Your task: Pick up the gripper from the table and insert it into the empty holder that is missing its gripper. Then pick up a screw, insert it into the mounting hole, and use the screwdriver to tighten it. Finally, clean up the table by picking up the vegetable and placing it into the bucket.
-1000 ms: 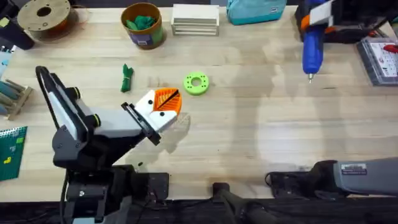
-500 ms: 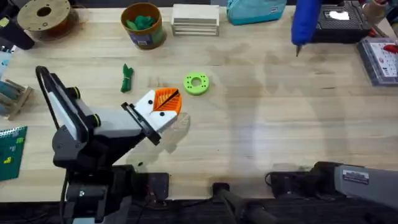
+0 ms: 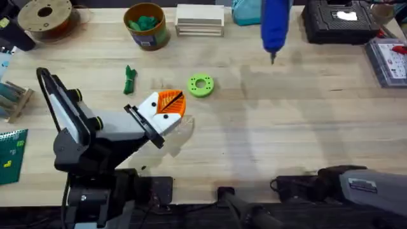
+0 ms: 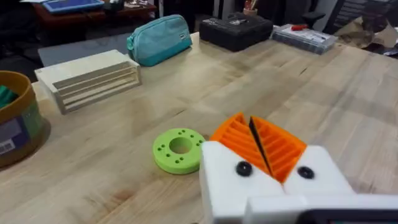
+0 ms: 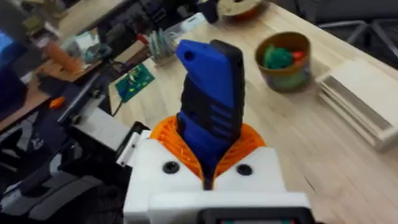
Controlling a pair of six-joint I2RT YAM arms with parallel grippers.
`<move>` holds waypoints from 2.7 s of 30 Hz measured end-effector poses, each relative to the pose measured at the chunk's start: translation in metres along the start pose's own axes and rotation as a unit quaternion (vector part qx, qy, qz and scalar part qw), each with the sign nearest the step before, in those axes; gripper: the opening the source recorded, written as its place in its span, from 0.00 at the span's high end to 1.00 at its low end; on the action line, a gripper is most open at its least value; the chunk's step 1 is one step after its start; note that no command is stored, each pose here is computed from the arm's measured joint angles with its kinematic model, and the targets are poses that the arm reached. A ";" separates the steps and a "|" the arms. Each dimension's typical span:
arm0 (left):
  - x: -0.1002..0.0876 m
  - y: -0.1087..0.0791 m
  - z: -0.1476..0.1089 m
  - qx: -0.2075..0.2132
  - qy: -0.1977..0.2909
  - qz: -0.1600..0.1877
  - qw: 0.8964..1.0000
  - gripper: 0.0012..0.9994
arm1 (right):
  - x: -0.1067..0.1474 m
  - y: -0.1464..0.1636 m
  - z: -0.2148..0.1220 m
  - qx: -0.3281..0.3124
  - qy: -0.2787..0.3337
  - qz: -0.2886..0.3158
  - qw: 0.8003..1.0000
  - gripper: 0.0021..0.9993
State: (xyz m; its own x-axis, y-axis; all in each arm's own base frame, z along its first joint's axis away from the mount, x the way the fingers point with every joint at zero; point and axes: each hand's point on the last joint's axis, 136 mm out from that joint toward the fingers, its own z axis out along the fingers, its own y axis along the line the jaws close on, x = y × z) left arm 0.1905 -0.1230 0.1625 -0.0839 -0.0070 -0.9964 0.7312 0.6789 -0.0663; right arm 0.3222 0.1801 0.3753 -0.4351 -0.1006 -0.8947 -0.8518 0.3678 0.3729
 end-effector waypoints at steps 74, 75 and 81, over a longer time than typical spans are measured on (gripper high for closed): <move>0.000 0.000 0.000 0.000 0.000 0.000 1.000 1.00 | 0.030 0.165 0.160 -0.311 -0.138 -0.200 0.919 0.98; 0.000 0.000 0.000 0.000 0.000 0.000 1.000 1.00 | 0.029 0.168 0.157 -0.317 -0.143 -0.213 0.913 0.98; 0.000 0.000 0.000 0.000 0.000 0.000 1.000 1.00 | 0.035 0.180 0.152 -0.342 -0.144 -0.250 0.894 0.98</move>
State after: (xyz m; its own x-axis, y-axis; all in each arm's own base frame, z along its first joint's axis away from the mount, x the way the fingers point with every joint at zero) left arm 0.1905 -0.1230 0.1625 -0.0837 -0.0070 -0.9965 0.7313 0.6789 -0.0662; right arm 0.1978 0.3837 0.3735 0.0583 0.1836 -0.9813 -0.9408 -0.3187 -0.1155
